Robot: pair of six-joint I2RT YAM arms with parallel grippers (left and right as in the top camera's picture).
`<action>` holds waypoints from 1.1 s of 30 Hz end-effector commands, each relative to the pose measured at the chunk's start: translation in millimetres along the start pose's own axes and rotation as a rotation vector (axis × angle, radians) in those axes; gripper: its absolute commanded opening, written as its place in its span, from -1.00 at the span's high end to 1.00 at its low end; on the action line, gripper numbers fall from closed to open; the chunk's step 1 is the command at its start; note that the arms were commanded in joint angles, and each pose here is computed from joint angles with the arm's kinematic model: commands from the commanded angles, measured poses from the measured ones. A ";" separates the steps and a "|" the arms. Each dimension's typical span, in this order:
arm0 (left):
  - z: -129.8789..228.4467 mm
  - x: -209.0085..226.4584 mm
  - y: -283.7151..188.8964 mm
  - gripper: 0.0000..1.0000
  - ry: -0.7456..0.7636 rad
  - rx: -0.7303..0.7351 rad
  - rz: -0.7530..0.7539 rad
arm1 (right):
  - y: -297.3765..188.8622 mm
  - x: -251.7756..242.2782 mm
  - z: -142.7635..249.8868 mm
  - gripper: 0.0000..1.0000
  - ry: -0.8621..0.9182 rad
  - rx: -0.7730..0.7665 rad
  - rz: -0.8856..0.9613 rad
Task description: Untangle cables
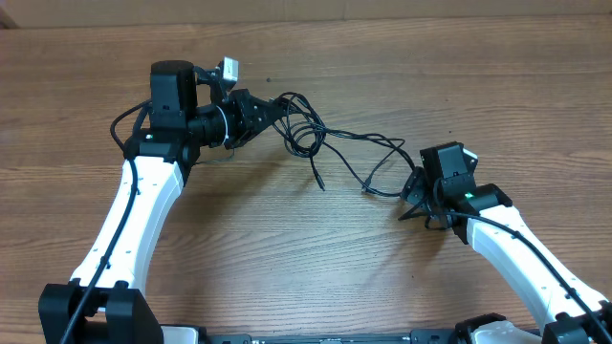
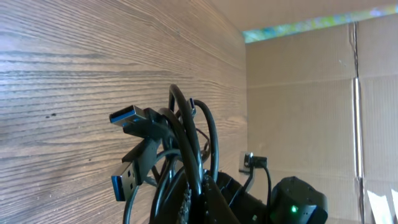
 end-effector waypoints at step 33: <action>-27.6 8.2 -34.0 0.91 0.193 -0.097 -0.039 | -15.4 72.7 21.4 -1.00 -0.409 0.076 -0.488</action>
Point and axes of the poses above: each gripper's point midway between its finger pads, its own y axis out along the fingers, its own x axis along the line the jaws close on, z = x × y, the point moved 1 cm from there along -y, back along the fingers, and after that the axes turned 11 degrees about -y, right-handed, at the moved point
